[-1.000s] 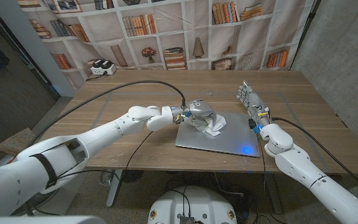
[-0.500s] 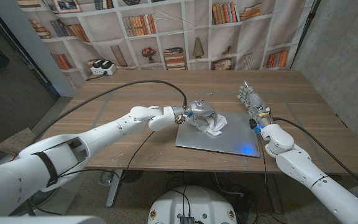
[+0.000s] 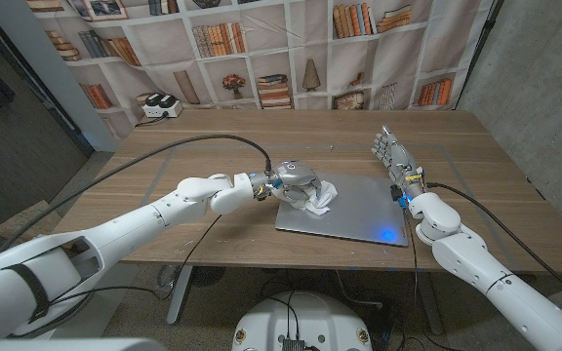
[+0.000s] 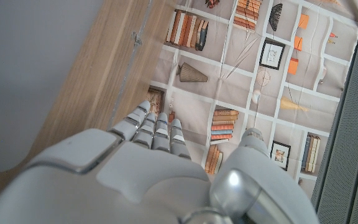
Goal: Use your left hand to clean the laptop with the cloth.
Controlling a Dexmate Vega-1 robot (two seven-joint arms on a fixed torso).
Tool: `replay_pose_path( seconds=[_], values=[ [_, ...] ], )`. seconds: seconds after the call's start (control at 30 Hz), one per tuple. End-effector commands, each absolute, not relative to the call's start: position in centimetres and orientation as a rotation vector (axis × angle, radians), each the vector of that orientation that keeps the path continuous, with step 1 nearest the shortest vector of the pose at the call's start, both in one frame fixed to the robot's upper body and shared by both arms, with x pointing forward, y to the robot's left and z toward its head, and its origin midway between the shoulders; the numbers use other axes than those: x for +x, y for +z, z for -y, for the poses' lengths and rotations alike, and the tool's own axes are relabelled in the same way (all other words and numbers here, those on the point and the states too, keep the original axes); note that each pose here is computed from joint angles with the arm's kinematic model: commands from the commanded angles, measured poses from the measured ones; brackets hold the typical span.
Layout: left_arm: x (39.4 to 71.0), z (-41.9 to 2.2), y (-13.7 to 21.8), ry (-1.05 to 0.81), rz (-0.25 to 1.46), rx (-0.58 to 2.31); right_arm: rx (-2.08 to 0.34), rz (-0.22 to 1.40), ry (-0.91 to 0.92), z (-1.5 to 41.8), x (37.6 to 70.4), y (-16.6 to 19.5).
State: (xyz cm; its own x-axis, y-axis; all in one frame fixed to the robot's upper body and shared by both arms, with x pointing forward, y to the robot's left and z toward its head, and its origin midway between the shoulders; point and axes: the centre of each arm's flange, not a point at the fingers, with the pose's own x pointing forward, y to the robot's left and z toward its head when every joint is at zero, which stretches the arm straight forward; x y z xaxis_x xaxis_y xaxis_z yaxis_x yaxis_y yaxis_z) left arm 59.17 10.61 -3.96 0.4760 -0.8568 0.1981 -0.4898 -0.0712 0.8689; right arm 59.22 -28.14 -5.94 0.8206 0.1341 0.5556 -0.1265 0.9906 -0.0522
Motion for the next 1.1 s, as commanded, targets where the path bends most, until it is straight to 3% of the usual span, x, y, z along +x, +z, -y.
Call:
replay_pose_path(
  seconds=[0.03, 0.33, 0.7, 1.1],
  values=[
    [57.8, -15.2, -4.6, -0.382, 1.032, 1.679, -0.016, 0.592, 0.147, 28.0, 59.4, -6.0],
    [58.0, -15.8, -4.4, -0.338, 1.018, 1.678, -0.003, 0.583, 0.147, 28.1, 59.6, -6.4],
    [59.1, -9.8, -2.3, -0.441, 1.252, 1.680, 0.002, 0.584, 0.125, 28.5, 59.1, -6.5],
    [59.3, -6.0, -2.2, -0.530, 1.369, 1.662, -0.004, 0.591, 0.117, 28.5, 58.9, -6.5]
  ],
)
